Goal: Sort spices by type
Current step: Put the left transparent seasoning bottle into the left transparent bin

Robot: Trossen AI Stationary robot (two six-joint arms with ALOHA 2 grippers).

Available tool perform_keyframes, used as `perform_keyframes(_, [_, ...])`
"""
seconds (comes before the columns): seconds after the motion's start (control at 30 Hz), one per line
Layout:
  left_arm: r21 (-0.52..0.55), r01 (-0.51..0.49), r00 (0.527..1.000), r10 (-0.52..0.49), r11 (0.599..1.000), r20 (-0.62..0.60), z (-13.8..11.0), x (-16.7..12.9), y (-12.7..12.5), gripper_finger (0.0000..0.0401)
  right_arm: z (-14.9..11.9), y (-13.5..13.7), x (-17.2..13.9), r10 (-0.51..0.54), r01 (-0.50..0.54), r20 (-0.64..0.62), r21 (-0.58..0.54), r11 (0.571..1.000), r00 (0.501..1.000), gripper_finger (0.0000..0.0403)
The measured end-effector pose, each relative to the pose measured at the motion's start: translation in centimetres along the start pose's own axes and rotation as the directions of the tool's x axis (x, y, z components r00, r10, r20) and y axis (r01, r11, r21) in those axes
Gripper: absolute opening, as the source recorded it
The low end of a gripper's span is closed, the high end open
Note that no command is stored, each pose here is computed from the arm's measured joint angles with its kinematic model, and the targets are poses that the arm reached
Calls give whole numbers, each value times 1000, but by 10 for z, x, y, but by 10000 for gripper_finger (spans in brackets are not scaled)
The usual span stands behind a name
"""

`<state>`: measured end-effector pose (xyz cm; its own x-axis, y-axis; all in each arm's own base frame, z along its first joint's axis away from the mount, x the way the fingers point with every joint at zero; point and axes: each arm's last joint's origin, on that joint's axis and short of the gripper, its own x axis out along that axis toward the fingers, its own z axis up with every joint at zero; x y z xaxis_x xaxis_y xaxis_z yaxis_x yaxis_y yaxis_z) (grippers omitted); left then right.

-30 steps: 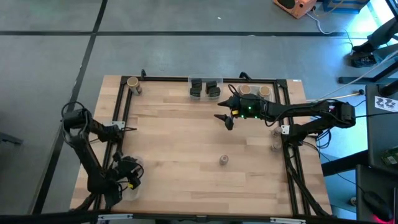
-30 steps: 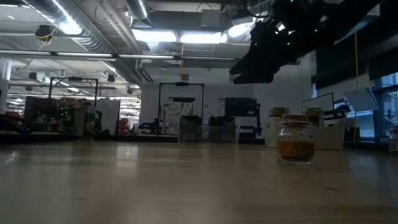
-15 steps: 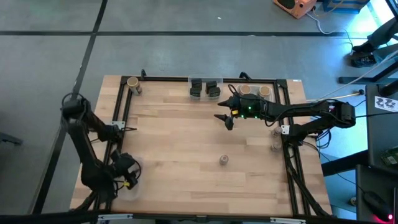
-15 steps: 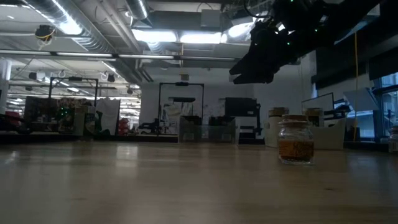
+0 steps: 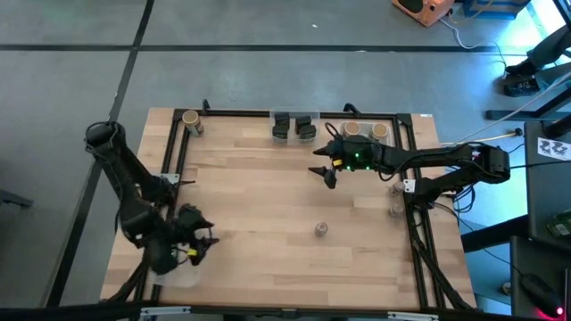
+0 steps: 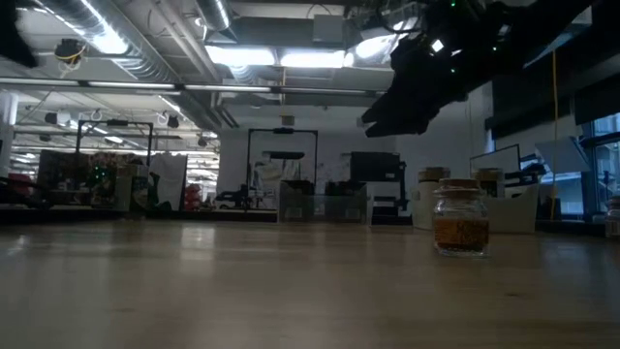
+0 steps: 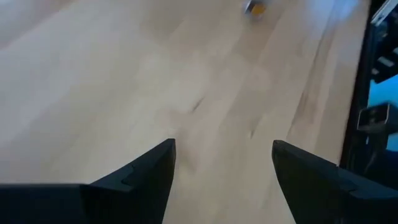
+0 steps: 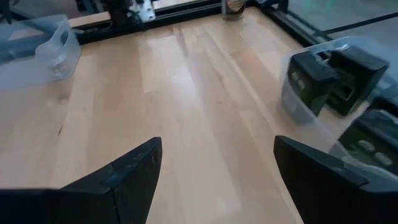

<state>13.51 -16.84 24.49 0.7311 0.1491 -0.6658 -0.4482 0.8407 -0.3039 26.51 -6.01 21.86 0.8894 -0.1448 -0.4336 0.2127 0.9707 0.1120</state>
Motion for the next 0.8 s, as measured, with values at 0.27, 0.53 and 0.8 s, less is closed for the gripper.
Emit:
perform_keyframes(0.27, [147, 5, 989, -27, 989, 147, 47, 41, -14, 250, -8, 21, -8, 47, -52, -95, -51, 997, 994, 308])
perform_keyframes(0.53, [286, 6, 982, -60, 958, 179, 79, 94, -18, 251, -12, 40, -28, 56, -74, -161, -108, 991, 985, 308])
perform_keyframes(0.8, [358, 52, 974, -127, 932, 189, 98, 152, -15, 251, -15, 51, -45, 86, -120, -210, -150, 981, 974, 308])
